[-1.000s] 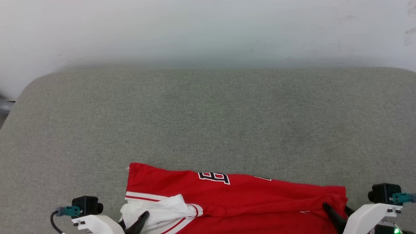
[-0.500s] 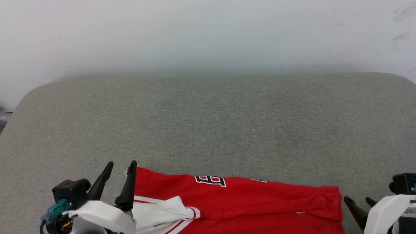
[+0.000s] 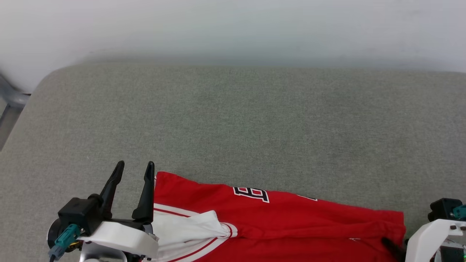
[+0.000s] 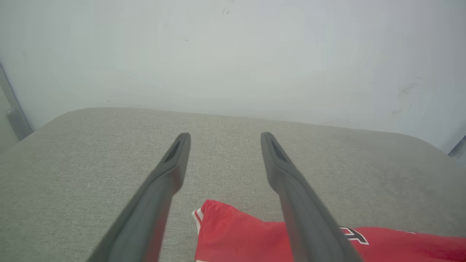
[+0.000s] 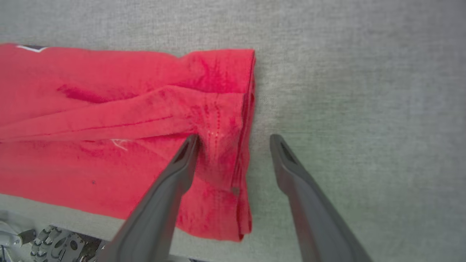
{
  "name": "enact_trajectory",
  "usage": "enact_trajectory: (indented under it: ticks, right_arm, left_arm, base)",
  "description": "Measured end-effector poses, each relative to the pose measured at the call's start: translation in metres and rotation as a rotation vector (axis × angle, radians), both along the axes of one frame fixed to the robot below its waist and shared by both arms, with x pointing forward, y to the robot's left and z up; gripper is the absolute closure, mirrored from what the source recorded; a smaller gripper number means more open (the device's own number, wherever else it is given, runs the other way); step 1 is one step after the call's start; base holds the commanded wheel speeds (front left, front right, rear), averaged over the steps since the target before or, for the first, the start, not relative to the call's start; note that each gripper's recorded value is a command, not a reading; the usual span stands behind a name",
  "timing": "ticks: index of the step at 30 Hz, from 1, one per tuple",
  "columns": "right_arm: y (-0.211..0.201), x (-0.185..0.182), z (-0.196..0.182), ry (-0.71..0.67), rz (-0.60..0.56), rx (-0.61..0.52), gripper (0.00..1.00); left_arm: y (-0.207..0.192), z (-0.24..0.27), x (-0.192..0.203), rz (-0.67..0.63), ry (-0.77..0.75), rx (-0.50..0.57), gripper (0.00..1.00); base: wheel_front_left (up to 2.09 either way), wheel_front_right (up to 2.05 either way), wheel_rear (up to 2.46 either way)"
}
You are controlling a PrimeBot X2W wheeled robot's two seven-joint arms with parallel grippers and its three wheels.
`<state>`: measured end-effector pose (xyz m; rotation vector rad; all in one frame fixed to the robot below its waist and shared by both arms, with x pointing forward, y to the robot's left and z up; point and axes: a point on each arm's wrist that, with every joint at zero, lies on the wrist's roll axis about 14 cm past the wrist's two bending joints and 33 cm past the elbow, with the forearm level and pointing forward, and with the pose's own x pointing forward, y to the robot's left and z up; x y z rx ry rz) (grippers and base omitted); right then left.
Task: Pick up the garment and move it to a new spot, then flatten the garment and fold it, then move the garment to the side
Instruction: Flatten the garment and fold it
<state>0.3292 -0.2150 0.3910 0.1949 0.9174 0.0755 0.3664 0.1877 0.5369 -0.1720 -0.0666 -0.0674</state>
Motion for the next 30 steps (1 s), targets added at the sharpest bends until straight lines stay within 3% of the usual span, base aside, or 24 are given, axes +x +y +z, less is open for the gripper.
enact_trajectory:
  ticks: [8,9,11,20,30]
  right_arm:
    - [0.025,-0.002,-0.033,0.140,0.046,0.056,0.00]
    - [0.026,-0.003,-0.035,0.154,0.051,0.059,0.50]
    - [0.028,-0.002,-0.036,0.173,0.053,0.071,1.00]
    - [0.027,0.012,-0.013,0.081,0.053,0.090,1.00]
    - [-0.044,0.029,0.030,-0.034,-0.096,-0.010,1.00]
  left_arm:
    - [0.003,-0.009,0.004,0.010,0.018,0.003,0.00]
    - [0.003,-0.009,0.004,0.010,0.016,0.007,0.00]
    - [0.002,-0.009,0.004,0.005,0.014,0.010,0.00]
    - [-0.005,-0.003,-0.002,-0.017,-0.010,0.027,0.00]
    - [-0.014,0.006,-0.005,-0.046,-0.037,0.041,0.00]
  base:
    - [0.00,0.00,0.00]
    - [0.00,0.00,0.00]
    - [0.00,0.00,0.00]
    - [0.00,0.00,0.00]
    - [0.00,0.00,0.00]
